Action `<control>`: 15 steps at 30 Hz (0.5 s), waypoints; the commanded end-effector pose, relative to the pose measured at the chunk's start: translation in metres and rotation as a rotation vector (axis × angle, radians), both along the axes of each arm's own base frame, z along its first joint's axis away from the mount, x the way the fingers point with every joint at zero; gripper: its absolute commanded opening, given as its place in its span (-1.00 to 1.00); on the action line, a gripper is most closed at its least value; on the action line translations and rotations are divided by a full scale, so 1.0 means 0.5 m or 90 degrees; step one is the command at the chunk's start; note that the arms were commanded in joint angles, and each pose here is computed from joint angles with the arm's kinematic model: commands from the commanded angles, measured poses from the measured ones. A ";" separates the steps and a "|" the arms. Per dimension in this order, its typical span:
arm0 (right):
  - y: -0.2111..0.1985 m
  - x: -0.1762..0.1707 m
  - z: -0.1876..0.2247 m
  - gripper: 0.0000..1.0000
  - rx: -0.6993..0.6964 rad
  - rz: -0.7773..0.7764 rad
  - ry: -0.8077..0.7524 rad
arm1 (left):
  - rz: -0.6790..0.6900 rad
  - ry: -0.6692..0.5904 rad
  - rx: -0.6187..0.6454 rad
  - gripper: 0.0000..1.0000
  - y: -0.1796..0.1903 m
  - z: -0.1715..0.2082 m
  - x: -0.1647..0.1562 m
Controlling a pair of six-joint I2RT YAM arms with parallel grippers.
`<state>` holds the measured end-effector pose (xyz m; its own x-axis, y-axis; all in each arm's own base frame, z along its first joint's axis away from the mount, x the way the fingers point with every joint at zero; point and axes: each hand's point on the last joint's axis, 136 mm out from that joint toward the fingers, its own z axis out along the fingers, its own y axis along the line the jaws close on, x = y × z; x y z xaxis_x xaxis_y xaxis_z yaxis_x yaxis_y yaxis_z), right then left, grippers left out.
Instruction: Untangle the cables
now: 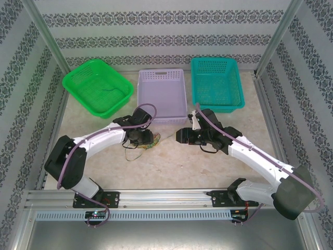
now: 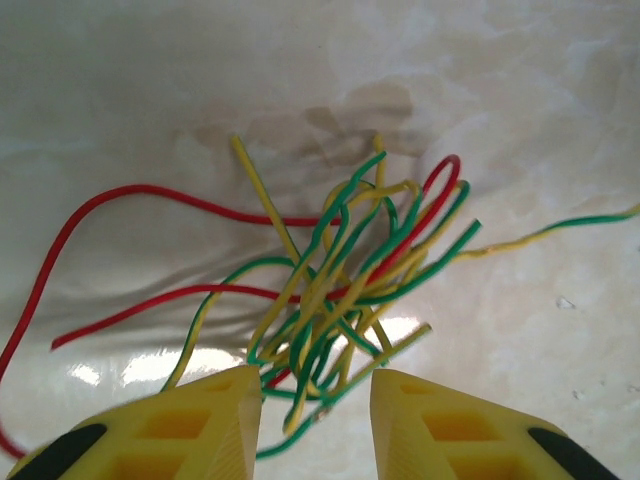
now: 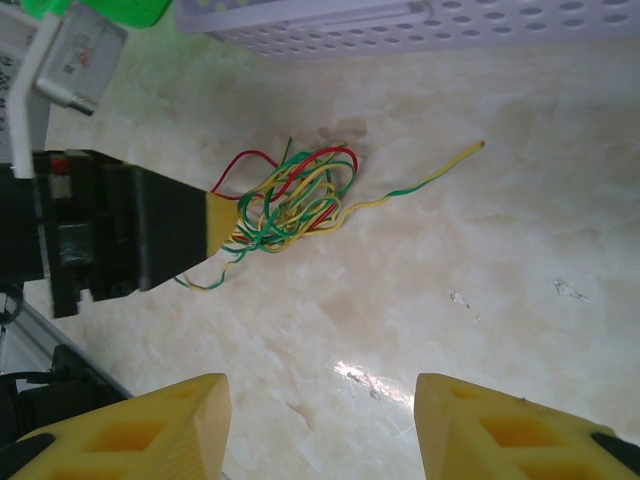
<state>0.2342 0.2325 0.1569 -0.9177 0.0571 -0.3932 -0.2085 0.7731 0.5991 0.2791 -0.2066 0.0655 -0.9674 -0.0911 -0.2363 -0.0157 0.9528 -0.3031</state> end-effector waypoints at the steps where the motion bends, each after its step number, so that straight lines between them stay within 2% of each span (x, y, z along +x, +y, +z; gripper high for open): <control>1: -0.001 -0.005 -0.003 0.04 0.001 -0.006 -0.002 | -0.015 -0.019 0.019 -0.37 0.000 -0.023 0.021; 5: -0.001 -0.005 -0.004 0.04 0.001 -0.007 -0.001 | -0.016 -0.012 0.029 -0.52 0.004 -0.043 0.018; 7: -0.001 -0.005 -0.004 0.04 0.001 -0.007 0.000 | -0.015 -0.025 0.028 -0.91 0.004 -0.033 0.022; 8: -0.002 -0.005 -0.006 0.04 0.000 -0.008 0.001 | -0.016 -0.037 0.023 -1.00 0.001 -0.023 0.025; 13: -0.014 -0.002 -0.005 0.04 0.007 -0.036 0.009 | -0.065 -0.138 -0.065 -1.00 -0.054 0.114 0.038; 15: -0.022 0.007 0.002 0.04 0.033 -0.066 0.019 | -0.093 -0.154 -0.113 -1.00 -0.080 0.163 0.036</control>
